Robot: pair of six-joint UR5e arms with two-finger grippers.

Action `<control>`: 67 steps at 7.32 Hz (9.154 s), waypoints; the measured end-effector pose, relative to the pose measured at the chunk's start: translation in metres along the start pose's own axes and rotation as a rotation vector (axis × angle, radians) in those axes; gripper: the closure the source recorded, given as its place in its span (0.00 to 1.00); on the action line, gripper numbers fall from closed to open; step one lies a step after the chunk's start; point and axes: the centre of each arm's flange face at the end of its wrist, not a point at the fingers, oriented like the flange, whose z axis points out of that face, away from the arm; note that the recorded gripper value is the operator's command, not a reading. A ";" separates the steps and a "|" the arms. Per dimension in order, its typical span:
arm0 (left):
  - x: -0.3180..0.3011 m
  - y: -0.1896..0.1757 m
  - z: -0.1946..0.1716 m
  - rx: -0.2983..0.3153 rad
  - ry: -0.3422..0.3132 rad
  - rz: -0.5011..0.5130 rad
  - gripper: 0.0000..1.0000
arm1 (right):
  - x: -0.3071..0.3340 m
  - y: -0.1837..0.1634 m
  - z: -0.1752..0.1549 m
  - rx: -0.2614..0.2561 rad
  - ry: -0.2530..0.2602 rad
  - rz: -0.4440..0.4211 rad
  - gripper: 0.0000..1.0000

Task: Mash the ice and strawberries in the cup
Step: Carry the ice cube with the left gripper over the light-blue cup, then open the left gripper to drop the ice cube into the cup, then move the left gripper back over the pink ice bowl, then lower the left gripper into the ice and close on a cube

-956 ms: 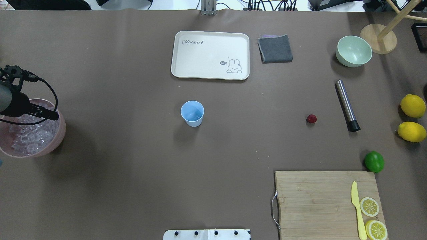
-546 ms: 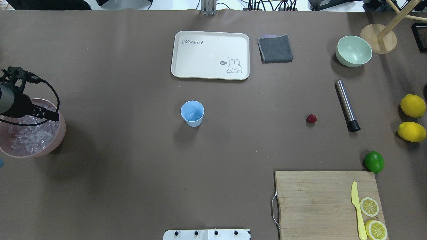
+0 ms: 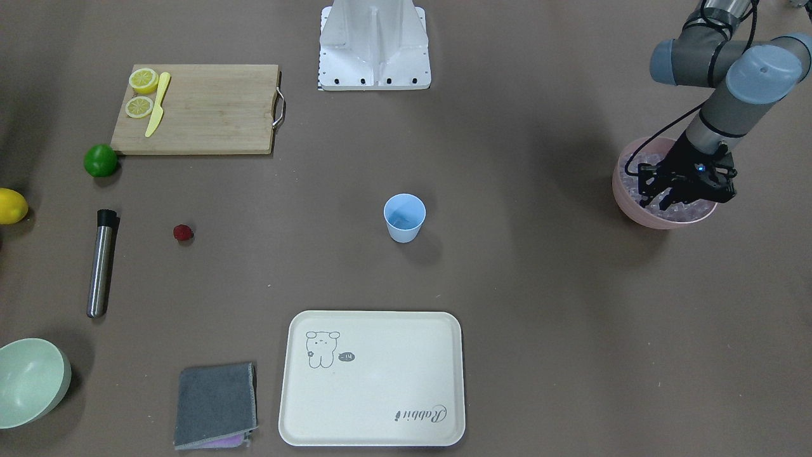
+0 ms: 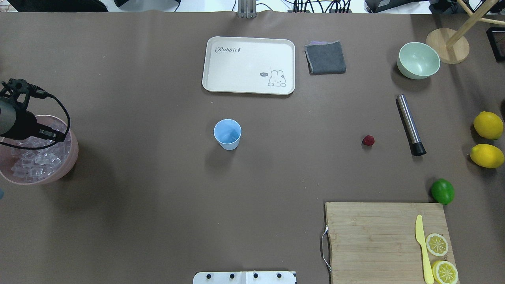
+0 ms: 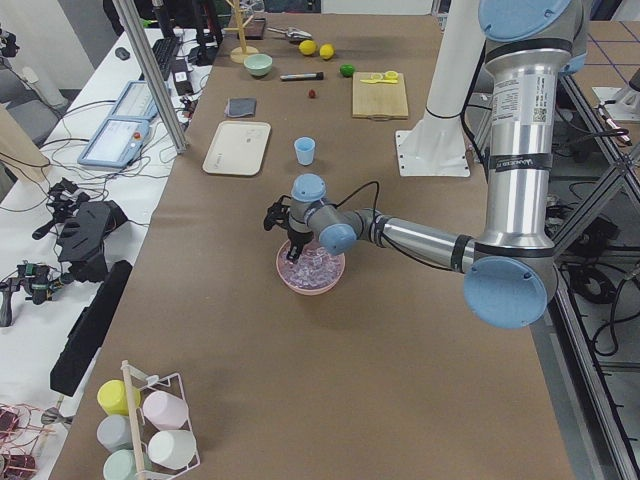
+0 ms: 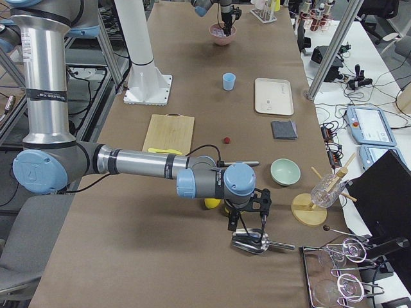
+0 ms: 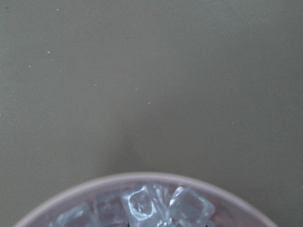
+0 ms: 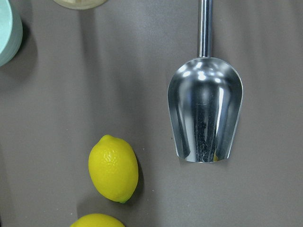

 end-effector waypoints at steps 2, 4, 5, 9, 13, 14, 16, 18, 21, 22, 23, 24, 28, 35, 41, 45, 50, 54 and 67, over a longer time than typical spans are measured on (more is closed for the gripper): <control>0.003 0.001 -0.011 0.012 0.012 0.005 1.00 | 0.001 0.000 0.000 -0.001 0.000 0.001 0.00; 0.004 0.012 -0.031 0.025 0.020 0.010 1.00 | 0.000 0.000 0.000 -0.001 0.001 0.001 0.00; 0.000 0.019 -0.045 0.038 0.020 0.007 1.00 | 0.000 -0.001 0.000 0.000 0.000 0.001 0.00; 0.039 -0.025 -0.098 0.167 0.092 -0.019 1.00 | 0.000 -0.001 0.000 0.001 0.000 -0.001 0.00; 0.237 -0.092 -0.088 0.197 0.323 -0.202 1.00 | 0.000 -0.001 0.000 0.001 0.000 -0.003 0.00; 0.283 -0.098 -0.081 0.201 0.356 -0.229 1.00 | -0.001 -0.001 -0.001 0.002 0.000 -0.005 0.00; 0.374 -0.102 -0.057 0.227 0.383 -0.238 1.00 | -0.002 0.000 -0.002 0.004 -0.001 -0.007 0.00; 0.420 -0.093 -0.033 0.250 0.367 -0.229 1.00 | -0.001 0.001 -0.002 0.003 -0.001 -0.005 0.00; 0.423 -0.092 -0.027 0.267 0.349 -0.225 1.00 | 0.001 0.003 0.000 -0.001 0.000 -0.002 0.00; 0.420 -0.092 -0.024 0.266 0.341 -0.226 1.00 | 0.002 0.004 0.001 -0.002 0.000 0.000 0.00; 0.418 -0.091 -0.020 0.263 0.333 -0.228 1.00 | 0.003 0.004 0.001 -0.003 0.000 0.003 0.00; 0.416 -0.091 -0.015 0.262 0.323 -0.230 0.66 | 0.004 0.004 0.002 -0.004 0.001 0.005 0.00; 0.414 -0.095 -0.010 0.301 0.293 -0.244 0.03 | 0.003 0.003 0.001 -0.003 0.000 0.004 0.00; 0.232 -0.044 -0.114 0.151 0.013 -0.293 0.03 | -0.002 -0.001 -0.002 0.003 -0.001 -0.004 0.00; 0.028 0.020 -0.112 0.055 -0.074 -0.432 0.03 | -0.023 -0.003 -0.002 0.004 -0.005 -0.043 0.00; 0.000 0.039 -0.072 0.068 -0.053 -0.506 0.18 | -0.027 -0.003 0.000 0.002 -0.003 -0.050 0.00; 0.017 0.031 -0.040 0.038 -0.044 -0.480 0.17 | -0.025 -0.002 0.001 -0.002 -0.002 -0.042 0.00; 0.022 0.034 -0.027 0.014 -0.047 -0.465 0.17 | -0.020 0.003 0.004 -0.009 -0.001 -0.036 0.00; 0.013 0.051 -0.006 -0.034 -0.080 -0.452 0.98 | -0.033 -0.004 -0.006 0.015 0.002 -0.042 0.00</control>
